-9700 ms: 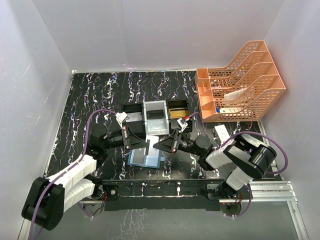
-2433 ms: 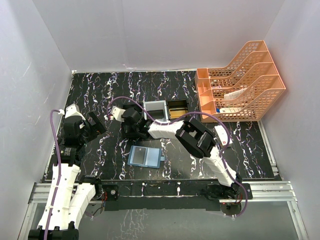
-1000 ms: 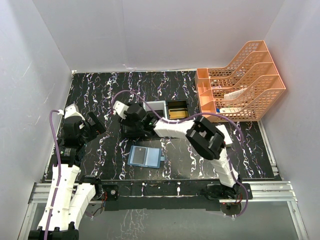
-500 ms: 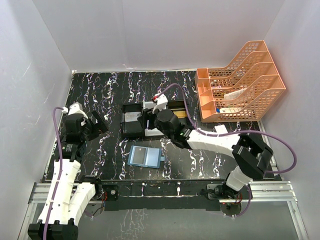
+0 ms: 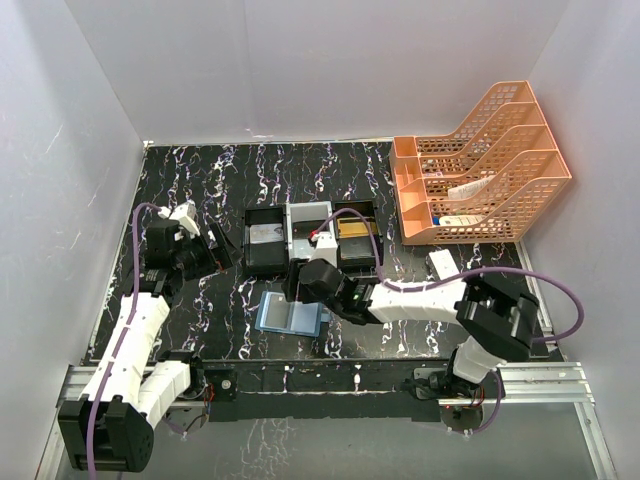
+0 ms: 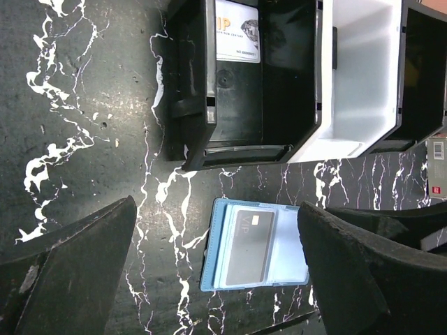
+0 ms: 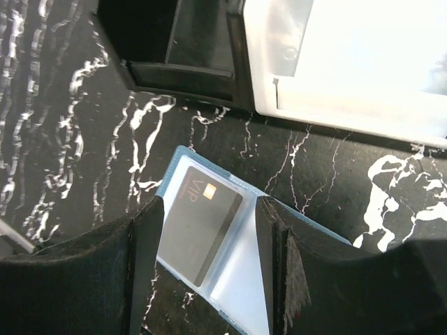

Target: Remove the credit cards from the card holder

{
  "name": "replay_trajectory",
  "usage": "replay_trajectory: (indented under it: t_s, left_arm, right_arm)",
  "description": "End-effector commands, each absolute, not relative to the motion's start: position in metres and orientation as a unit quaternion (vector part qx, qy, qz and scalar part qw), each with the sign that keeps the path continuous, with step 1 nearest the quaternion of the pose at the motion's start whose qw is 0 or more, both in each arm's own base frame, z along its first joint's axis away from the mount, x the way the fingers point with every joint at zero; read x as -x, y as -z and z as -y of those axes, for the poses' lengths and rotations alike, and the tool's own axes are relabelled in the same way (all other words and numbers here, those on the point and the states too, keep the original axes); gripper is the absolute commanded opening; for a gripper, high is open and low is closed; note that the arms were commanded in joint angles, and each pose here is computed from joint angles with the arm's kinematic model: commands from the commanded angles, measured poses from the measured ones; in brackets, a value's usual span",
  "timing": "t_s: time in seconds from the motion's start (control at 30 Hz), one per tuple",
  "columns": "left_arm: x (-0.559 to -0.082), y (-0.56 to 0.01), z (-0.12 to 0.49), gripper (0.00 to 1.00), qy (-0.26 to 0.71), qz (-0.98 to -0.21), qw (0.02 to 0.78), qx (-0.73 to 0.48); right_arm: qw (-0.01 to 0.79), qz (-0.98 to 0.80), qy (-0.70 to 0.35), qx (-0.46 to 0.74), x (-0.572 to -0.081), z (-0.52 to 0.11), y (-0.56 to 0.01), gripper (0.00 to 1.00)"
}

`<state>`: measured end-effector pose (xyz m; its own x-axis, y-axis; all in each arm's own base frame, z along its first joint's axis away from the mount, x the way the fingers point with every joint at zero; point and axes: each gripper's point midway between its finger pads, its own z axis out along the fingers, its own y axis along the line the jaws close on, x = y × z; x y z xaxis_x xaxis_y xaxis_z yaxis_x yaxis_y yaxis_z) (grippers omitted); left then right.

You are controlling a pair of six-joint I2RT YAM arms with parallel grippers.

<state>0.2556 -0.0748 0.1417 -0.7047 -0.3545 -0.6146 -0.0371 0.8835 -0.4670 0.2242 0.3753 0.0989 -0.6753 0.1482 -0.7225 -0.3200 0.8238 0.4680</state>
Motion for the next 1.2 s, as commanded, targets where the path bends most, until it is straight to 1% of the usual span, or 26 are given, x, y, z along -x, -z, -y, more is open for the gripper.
replay_trajectory:
  t_s: [0.0, 0.17, 0.33, 0.53, 0.67, 0.8, 1.07, 1.17]
  left_arm:
    - [-0.258, -0.151, 0.079, 0.99, 0.230, -0.890, 0.383, 0.091]
    - [-0.258, -0.150, 0.075, 0.99, 0.219, -0.892, 0.383, 0.100]
    - [-0.258, -0.151, 0.072, 0.99, 0.212, -0.892, 0.386, 0.105]
    - [-0.259, -0.150, 0.073, 0.99, 0.213, -0.892, 0.385, 0.104]
    - [-0.259, -0.150, 0.072, 0.99, 0.212, -0.892, 0.385, 0.106]
    - [-0.259, -0.149, 0.070, 0.99, 0.206, -0.893, 0.384, 0.110]
    - [-0.256, -0.146, 0.070, 0.99, 0.206, -0.896, 0.377, 0.113]
    - [-0.255, -0.145, 0.074, 0.99, 0.216, -0.896, 0.373, 0.110]
  right_arm:
    - [0.402, -0.877, -0.263, 0.007, -0.231, -0.386, -0.092, 0.53]
    - [0.387, -0.897, -0.215, 0.023, -0.229, -0.397, -0.065, 0.53]
    - [0.398, -0.903, -0.158, 0.026, -0.230, -0.394, -0.054, 0.52]
    - [0.409, -0.901, -0.143, 0.036, -0.228, -0.401, -0.059, 0.51]
    - [0.402, -0.907, -0.125, 0.032, -0.224, -0.402, -0.055, 0.50]
    - [0.386, -0.914, -0.125, 0.022, -0.219, -0.404, -0.045, 0.51]
    - [0.375, -0.925, -0.066, 0.008, -0.217, -0.384, -0.014, 0.52]
    - [0.365, -0.929, -0.058, 0.017, -0.213, -0.382, -0.004, 0.47]
